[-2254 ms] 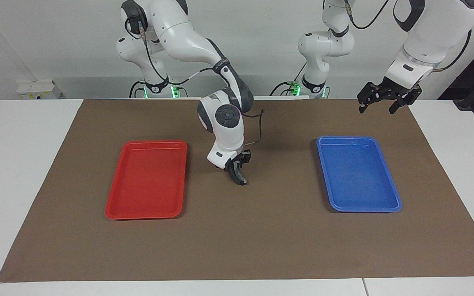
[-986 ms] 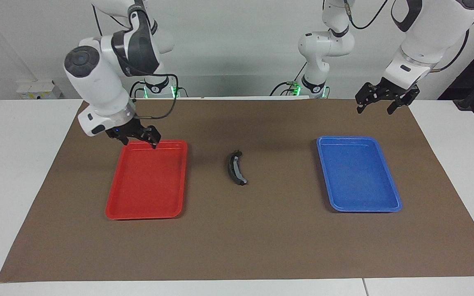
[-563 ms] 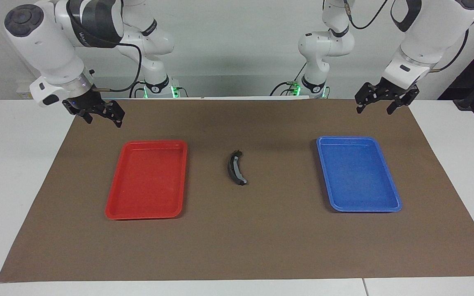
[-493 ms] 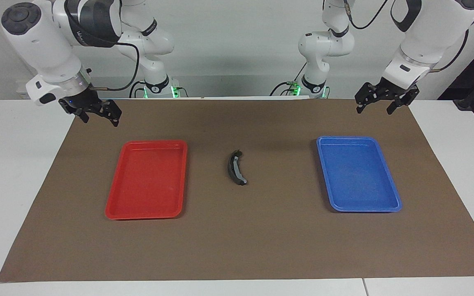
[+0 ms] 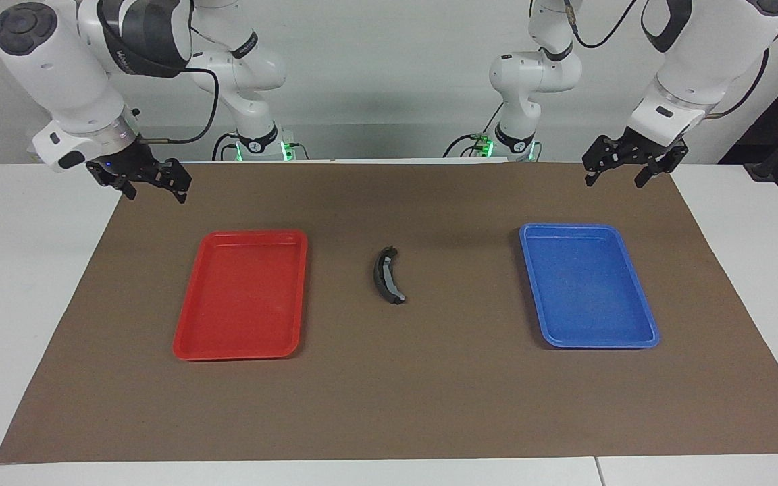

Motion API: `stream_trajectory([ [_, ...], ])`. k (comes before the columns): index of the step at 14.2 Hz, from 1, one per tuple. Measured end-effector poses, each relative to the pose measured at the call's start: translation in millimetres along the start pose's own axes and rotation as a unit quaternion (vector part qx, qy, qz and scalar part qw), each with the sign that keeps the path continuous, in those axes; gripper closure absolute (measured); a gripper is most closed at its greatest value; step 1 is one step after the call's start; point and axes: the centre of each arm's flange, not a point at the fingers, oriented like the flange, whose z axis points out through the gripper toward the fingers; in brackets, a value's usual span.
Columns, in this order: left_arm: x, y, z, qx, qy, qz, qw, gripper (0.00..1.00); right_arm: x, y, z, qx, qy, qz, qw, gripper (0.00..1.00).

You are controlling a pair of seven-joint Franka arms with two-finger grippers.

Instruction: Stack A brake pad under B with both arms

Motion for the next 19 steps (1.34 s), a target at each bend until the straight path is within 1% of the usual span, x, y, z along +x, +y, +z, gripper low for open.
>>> stream_trajectory([
  [3,0,0,0,0.0,0.0,0.0,1.0,0.0,-4,5,-1,0.001,0.001,0.004,1.0,0.0],
  [5,0,0,0,0.0,0.0,0.0,1.0,0.0,-7,9,-7,0.002,0.007,0.007,1.0,0.0],
  [10,0,1,0,0.0,0.0,0.001,1.0,0.0,-13,36,-16,0.006,0.015,0.023,1.0,0.0],
  [19,0,1,0,0.0,0.0,0.001,1.0,0.0,-14,31,-24,0.01,0.024,0.017,1.0,0.0],
])
